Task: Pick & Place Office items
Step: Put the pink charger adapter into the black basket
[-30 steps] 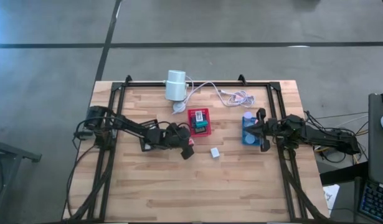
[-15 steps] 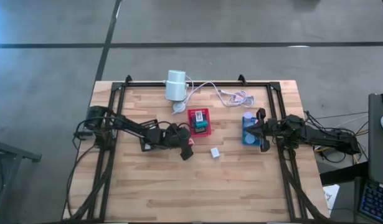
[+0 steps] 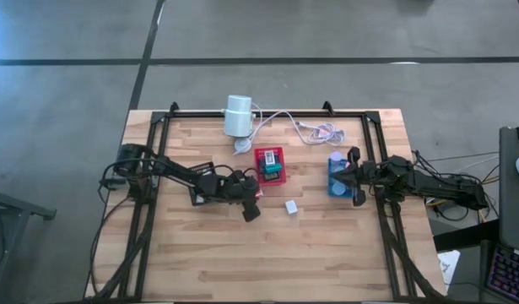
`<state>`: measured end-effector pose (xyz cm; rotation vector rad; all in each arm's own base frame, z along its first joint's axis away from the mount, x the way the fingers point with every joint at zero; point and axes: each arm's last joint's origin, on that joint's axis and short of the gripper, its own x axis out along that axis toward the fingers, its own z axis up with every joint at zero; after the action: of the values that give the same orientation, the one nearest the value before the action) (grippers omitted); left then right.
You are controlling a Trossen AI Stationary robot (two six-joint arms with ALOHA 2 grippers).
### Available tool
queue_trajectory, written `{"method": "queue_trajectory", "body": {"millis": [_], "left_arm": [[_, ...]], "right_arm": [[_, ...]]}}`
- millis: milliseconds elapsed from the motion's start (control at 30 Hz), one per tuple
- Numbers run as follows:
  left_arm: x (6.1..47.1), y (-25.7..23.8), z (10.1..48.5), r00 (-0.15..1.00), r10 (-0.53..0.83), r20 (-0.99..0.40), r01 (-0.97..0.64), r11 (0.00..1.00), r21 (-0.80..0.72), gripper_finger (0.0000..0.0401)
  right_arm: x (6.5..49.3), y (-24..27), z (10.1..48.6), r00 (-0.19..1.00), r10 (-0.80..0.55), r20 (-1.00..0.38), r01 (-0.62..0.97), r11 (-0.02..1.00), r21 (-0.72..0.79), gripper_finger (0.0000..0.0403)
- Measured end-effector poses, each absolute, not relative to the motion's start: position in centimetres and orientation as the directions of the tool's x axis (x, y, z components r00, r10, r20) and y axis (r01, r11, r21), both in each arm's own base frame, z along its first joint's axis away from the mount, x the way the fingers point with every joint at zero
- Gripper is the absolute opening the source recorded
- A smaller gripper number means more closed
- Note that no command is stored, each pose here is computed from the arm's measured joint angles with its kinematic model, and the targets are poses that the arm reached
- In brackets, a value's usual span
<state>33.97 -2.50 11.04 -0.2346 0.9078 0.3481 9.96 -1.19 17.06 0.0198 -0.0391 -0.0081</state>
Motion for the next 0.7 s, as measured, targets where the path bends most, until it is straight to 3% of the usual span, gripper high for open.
{"method": "queue_trajectory", "body": {"millis": [367,700], "left_arm": [[33.9,-2.7,11.6,0.578,0.172,-0.797,-0.360,0.931,-0.061,0.0102],[32.2,-4.4,17.5,0.704,0.101,-0.703,-0.242,0.965,-0.104,0.0102]], "right_arm": [[10.0,-1.2,17.0,0.999,-0.008,0.037,0.008,1.000,0.017,0.0008],[10.0,-1.2,17.0,0.999,-0.009,0.031,0.008,1.000,0.018,0.0008]]}}
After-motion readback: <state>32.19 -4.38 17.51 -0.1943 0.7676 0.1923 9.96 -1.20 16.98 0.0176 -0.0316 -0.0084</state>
